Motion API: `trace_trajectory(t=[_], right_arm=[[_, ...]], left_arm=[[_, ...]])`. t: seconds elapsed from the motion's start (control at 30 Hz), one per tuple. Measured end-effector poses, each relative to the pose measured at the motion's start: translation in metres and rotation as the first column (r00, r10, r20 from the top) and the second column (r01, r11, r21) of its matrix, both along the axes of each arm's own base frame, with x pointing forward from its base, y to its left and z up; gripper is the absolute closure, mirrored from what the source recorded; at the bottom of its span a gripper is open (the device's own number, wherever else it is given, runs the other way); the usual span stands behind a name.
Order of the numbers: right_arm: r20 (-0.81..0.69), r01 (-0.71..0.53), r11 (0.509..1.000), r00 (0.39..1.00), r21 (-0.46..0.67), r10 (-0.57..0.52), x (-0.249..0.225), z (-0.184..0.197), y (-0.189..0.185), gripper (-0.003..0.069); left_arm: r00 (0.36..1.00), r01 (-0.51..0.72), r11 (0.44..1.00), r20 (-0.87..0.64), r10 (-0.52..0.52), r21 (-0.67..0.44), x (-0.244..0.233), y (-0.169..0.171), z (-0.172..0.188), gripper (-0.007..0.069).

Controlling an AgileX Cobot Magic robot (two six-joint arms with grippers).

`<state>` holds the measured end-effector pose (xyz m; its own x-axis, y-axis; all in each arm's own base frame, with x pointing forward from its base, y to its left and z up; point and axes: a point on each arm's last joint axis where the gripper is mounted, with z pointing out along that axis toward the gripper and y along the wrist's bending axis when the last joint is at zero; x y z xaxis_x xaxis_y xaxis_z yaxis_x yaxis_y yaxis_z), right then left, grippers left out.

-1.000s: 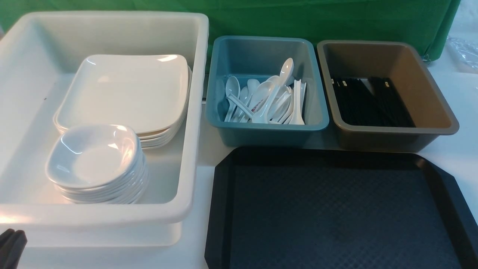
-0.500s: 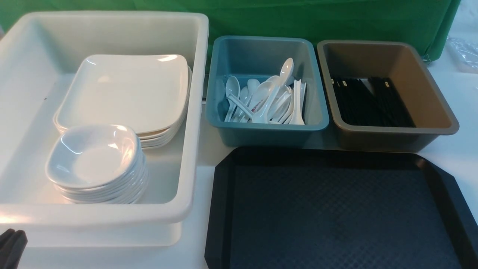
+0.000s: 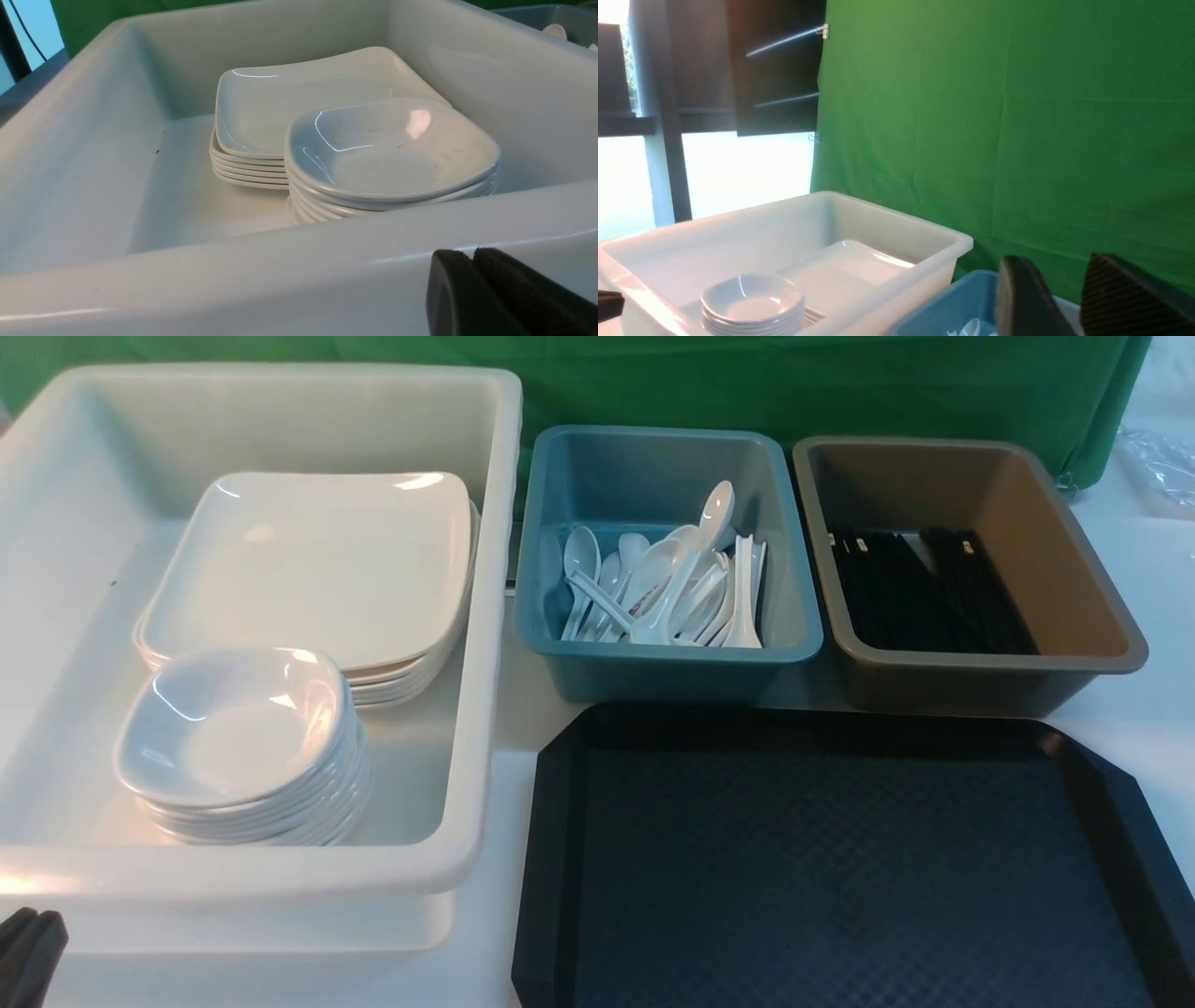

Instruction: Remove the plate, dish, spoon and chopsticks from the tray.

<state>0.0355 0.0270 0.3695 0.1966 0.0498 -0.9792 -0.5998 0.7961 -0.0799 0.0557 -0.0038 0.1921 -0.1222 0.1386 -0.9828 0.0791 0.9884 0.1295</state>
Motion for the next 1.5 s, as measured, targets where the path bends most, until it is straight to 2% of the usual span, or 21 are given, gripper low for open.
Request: trace_trajectory(t=[0.2, 0.27, 0.33, 0.37, 0.43, 0.47, 0.57, 0.63, 0.77, 1.5], right_arm=[[-0.014, 0.015, 1.000, 1.000, -0.005, -0.015, 0.002, -0.008, 0.001, 0.0422], [-0.031, 0.091, 0.996, 0.995, -0.017, -0.091, 0.006, -0.018, -0.001, 0.0421], [-0.081, 0.229, 0.972, 0.969, -0.057, -0.233, 0.016, -0.040, -0.004, 0.0421], [-0.092, 0.253, 0.965, 0.962, -0.066, -0.259, 0.018, -0.044, -0.005, 0.0421], [-0.143, 0.346, 0.932, 0.923, -0.105, -0.359, 0.025, -0.066, -0.009, 0.0421], [-0.196, 0.426, 0.893, 0.872, -0.147, -0.448, 0.030, -0.091, -0.014, 0.0421], [-0.256, 0.505, 0.841, 0.801, -0.195, -0.541, 0.031, -0.128, -0.021, 0.0421], [-0.313, 0.552, 0.799, 0.735, -0.239, -0.601, 0.027, -0.170, -0.026, 0.0421], [-0.381, 0.561, 0.778, 0.678, -0.283, -0.628, 0.018, -0.193, -0.029, 0.0421], [-0.378, 0.559, 0.776, 0.678, -0.292, -0.631, 0.017, -0.194, -0.029, 0.0421]], left_arm=[[1.000, 0.000, 1.000, 0.000, 0.000, 0.000, 0.000, 0.000, 0.000, 0.0609], [1.000, 0.000, 1.000, 0.000, 0.000, 0.000, 0.000, 0.000, 0.000, 0.0609], [1.000, 0.000, 1.000, 0.000, 0.000, 0.001, 0.000, 0.000, 0.000, 0.0609], [1.000, 0.000, 1.000, 0.000, 0.000, 0.001, 0.000, 0.000, 0.000, 0.0609], [1.000, 0.000, 1.000, 0.000, 0.000, 0.001, 0.000, 0.000, 0.000, 0.0609], [1.000, 0.000, 1.000, 0.000, 0.000, 0.001, 0.000, 0.000, 0.000, 0.0609], [1.000, 0.000, 1.000, 0.000, 0.000, 0.001, 0.000, 0.000, 0.000, 0.0609], [1.000, 0.000, 1.000, 0.000, 0.000, 0.001, 0.000, 0.000, 0.000, 0.0609], [1.000, 0.000, 1.000, 0.001, 0.000, 0.002, 0.000, 0.000, 0.000, 0.0609], [1.000, 0.000, 1.000, 0.000, 0.000, 0.002, 0.000, 0.000, 0.000, 0.0609]])
